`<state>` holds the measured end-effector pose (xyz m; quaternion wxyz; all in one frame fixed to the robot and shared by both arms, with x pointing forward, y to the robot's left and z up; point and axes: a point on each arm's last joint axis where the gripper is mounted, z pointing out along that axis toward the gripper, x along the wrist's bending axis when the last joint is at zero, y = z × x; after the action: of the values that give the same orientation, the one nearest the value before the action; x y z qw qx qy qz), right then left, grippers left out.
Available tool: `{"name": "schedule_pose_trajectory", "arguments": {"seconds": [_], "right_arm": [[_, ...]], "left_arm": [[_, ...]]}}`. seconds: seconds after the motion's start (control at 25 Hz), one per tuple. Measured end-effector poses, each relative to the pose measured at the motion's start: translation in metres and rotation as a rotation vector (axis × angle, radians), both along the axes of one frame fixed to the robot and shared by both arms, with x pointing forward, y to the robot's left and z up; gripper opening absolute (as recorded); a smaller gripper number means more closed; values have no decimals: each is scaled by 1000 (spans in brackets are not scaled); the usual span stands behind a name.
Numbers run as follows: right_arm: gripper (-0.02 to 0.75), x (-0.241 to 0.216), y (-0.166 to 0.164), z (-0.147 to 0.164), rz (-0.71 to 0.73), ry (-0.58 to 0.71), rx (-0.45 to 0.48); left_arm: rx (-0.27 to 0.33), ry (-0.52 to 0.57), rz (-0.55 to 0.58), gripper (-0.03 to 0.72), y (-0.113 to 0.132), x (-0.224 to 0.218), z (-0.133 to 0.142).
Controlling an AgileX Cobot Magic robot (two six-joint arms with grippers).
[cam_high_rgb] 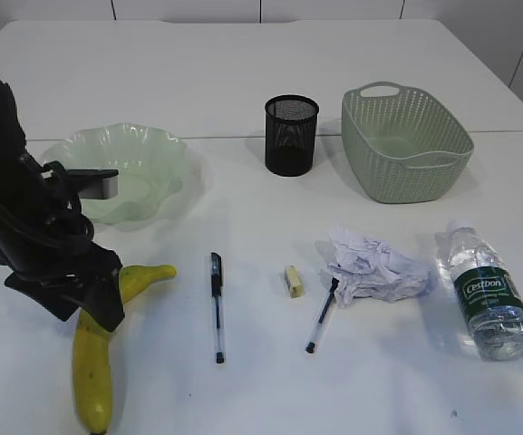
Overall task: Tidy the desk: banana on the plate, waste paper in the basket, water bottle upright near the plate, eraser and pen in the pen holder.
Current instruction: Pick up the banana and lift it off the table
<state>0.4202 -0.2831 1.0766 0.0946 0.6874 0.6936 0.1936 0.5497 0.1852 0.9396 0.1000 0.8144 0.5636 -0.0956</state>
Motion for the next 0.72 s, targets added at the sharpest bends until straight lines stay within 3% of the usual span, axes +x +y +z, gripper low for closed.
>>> {"name": "schedule_pose_trajectory", "arguments": {"seconds": [0.24, 0.72], "right_arm": [[556, 0, 0, 0, 0, 0, 0], [556, 0, 0, 0, -1, -4, 2]], "left_arm": [[12, 32, -6, 513, -2, 1, -14], [35, -12, -17, 501, 0, 5, -15]]}}
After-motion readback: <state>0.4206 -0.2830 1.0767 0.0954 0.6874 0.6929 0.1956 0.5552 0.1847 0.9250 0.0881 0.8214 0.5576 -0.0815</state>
